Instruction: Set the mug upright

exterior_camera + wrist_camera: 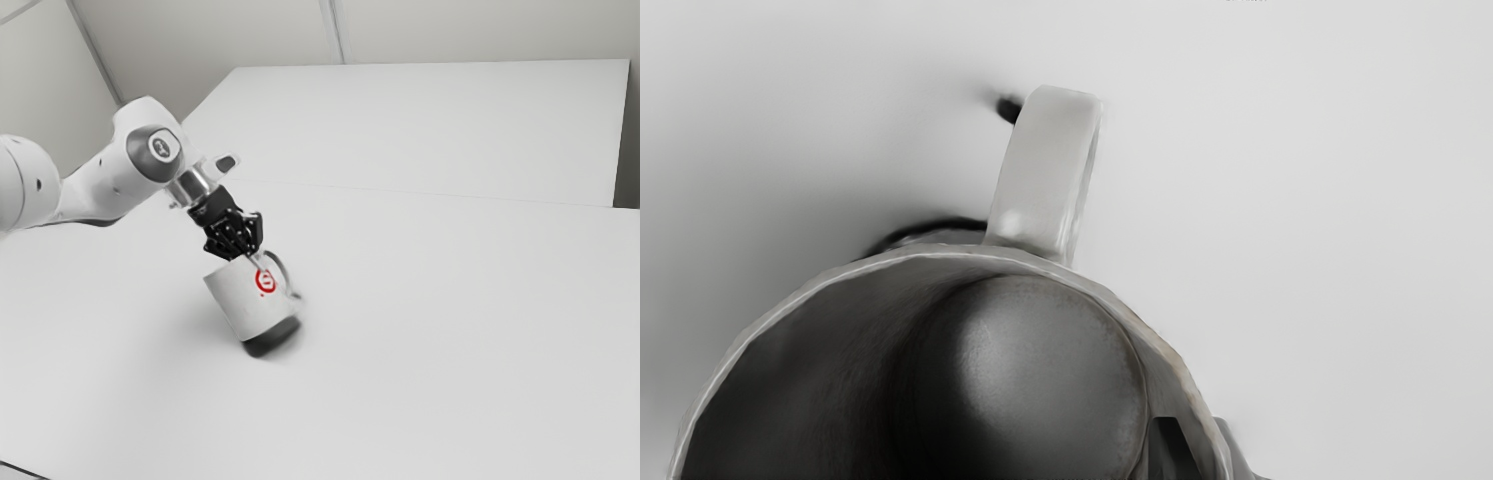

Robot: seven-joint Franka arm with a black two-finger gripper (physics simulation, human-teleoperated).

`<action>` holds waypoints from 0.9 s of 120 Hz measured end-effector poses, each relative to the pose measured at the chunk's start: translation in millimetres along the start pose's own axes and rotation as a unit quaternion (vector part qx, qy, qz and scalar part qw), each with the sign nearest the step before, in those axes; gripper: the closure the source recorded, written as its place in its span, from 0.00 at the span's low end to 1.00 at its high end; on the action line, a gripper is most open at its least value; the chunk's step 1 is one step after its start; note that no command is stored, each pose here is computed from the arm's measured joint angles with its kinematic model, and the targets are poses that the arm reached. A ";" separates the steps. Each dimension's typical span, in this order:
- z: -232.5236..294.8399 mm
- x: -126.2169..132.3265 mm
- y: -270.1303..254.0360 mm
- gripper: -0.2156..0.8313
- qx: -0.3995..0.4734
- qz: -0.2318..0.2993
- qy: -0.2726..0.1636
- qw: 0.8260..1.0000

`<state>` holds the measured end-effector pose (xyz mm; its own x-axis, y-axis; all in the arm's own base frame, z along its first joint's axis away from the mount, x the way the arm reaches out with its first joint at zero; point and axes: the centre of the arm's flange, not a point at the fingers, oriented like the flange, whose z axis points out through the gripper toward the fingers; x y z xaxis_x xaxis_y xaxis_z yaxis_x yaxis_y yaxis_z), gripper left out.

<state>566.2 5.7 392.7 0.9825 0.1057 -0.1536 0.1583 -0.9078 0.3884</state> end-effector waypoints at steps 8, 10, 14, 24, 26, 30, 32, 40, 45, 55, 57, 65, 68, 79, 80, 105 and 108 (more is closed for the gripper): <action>2.0 2.3 8.4 0.95 0.058 0.033 0.011 0.998; 1.8 3.0 9.7 0.95 0.070 0.040 0.015 0.997; 0.3 4.2 12.3 0.95 0.091 0.052 0.022 0.994; -5.8 6.5 17.8 0.95 0.131 0.075 0.043 0.988; -6.9 6.9 18.3 0.95 0.137 0.078 0.047 0.986; -8.5 7.8 18.6 0.95 0.146 0.082 0.054 0.984; -8.8 8.2 18.6 0.95 0.149 0.083 0.057 0.984; -9.1 9.6 17.7 0.95 0.160 0.086 0.068 0.981; -7.7 10.0 16.4 0.95 0.164 0.086 0.073 0.980; -0.6 9.4 14.9 0.95 0.169 0.084 0.081 0.979; 1.8 8.9 14.5 0.95 0.170 0.083 0.082 0.979; 7.5 8.8 14.2 0.95 0.172 0.080 0.089 0.978; 9.3 8.8 13.6 0.95 0.172 0.078 0.092 0.978; 15.1 8.4 12.3 0.95 0.172 0.069 0.101 0.977; 15.4 8.4 12.6 0.95 0.172 0.068 0.102 0.977; 12.4 4.5 30.8 0.59 0.170 0.067 0.113 0.977; 9.3 3.4 32.4 0.55 0.170 0.066 0.116 0.976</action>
<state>573.8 -27.1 396.3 0.9943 0.0316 0.1021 0.0255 -0.9978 0.0604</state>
